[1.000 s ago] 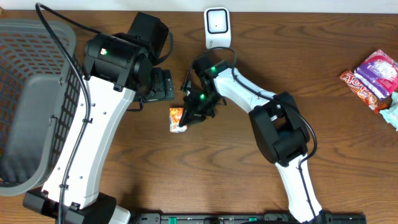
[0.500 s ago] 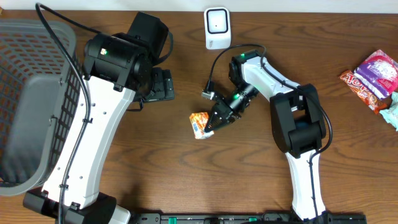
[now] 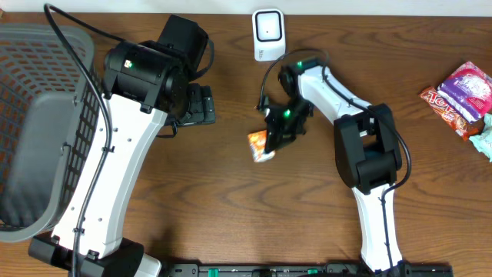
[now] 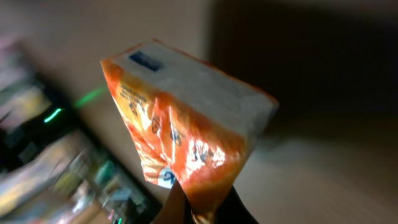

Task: Scan the item barcode
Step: 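Lift the orange pack and hold it against the white scanner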

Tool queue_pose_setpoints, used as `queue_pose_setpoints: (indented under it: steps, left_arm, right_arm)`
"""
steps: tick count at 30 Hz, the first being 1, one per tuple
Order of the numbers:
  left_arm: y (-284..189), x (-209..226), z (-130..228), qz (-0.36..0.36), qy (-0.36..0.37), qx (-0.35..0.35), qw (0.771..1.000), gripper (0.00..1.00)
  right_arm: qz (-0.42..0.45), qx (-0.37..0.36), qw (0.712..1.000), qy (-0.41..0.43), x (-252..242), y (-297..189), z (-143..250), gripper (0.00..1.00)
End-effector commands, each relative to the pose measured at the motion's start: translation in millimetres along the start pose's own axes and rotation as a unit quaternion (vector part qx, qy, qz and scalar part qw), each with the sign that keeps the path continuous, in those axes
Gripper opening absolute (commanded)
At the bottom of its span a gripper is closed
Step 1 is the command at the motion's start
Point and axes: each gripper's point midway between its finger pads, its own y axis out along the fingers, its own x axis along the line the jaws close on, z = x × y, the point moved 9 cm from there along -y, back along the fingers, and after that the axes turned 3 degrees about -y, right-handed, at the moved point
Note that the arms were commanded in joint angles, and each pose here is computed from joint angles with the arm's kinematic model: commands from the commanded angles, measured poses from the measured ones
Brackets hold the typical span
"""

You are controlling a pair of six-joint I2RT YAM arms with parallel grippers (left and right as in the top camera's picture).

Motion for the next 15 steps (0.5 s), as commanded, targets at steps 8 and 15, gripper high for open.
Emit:
queue_pose_setpoints:
  steps: [8,15]
  left_arm:
    - [-1.9,4.9,5.3,-0.012,0.0,0.017,1.0,0.98]
    - [-1.9,4.9,5.3,-0.012,0.0,0.017,1.0,0.98]
  right_arm:
    - [0.325,-0.231,0.914,0.075,17.3,-134.2,-47.5,0.01]
    - [0.477,-0.357,0.802,0.037,16.9,-182.3,-78.9,0.01]
